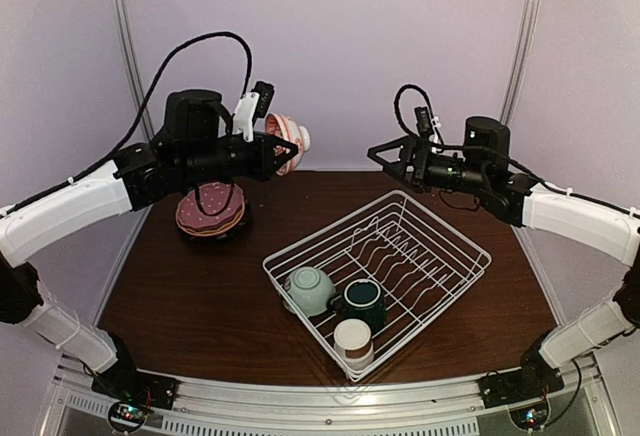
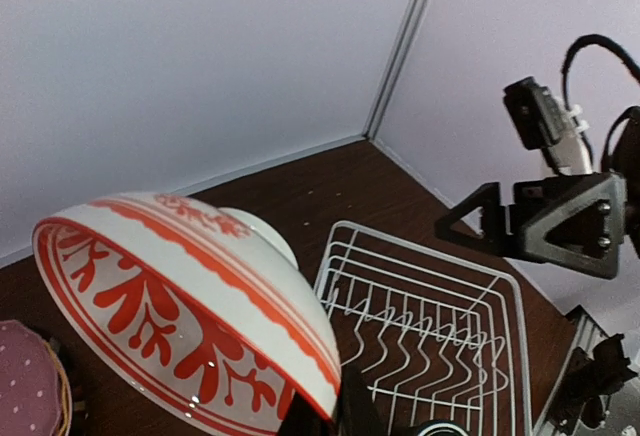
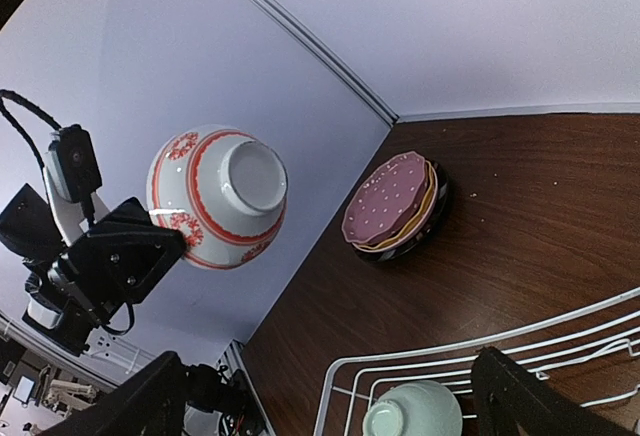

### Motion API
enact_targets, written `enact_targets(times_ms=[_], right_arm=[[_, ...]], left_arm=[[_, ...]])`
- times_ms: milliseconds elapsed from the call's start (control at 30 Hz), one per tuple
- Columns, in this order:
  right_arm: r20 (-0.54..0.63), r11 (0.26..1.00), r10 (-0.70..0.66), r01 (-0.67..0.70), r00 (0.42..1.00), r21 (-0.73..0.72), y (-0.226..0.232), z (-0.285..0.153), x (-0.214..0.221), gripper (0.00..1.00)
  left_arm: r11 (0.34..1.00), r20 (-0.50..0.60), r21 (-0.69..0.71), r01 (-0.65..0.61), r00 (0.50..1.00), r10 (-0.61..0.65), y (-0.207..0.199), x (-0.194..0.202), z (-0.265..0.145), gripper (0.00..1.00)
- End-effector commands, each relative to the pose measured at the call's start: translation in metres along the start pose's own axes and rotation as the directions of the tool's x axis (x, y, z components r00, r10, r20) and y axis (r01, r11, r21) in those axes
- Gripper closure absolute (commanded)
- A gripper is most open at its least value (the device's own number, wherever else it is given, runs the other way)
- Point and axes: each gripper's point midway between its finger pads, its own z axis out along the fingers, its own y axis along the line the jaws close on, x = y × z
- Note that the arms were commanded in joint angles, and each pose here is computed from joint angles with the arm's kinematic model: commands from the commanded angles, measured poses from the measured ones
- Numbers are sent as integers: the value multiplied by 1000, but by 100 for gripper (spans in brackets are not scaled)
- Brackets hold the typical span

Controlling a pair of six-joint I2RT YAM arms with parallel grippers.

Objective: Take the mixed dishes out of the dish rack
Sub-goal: Place the bowl at the center of the board.

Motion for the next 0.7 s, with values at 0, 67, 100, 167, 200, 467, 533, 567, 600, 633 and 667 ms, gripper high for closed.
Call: enact_targets(times_ms=[0,67,100,167,200,467,533,567,600,633,667], right_arm=[[-36,994,-51,54,998,92,-16,-9,8,0],[-52,991,-68,73,996,108,-18,-10,10,0],[-59,990,-76,83,995,113,-19,-10,11,0],[-83,987,-90,100,993,124,-20,-11,14,0],[-94,985,-98,110,991,132,-22,-12,16,0],[-190,973,-125,158,974,170,-34,-16,40,0],[-211,970,-132,170,969,175,-35,-17,45,0],[-219,968,-138,179,966,178,-35,-18,47,0],[-228,965,-143,187,963,183,-36,-18,48,0],[-236,962,-150,196,960,188,-36,-18,49,0],[-243,959,-156,206,958,196,-37,-19,50,0]], left_arm=[[898,-302,-398,-186,951,63,77,49,-20,100],[863,-375,-469,-187,927,-3,97,72,-30,100],[855,-400,-488,-176,916,-40,104,84,-35,100],[847,-457,-506,-165,884,-101,116,112,-45,100],[831,-479,-530,-165,868,-133,124,125,-53,100],[757,-556,-634,-159,774,-304,179,195,-93,100],[745,-586,-641,-183,744,-321,187,210,-97,100],[742,-595,-643,-190,733,-329,190,216,-97,100],[739,-606,-643,-199,722,-333,194,221,-97,100],[736,-616,-644,-207,711,-339,197,228,-98,100],[735,-626,-643,-216,701,-341,200,232,-98,100]])
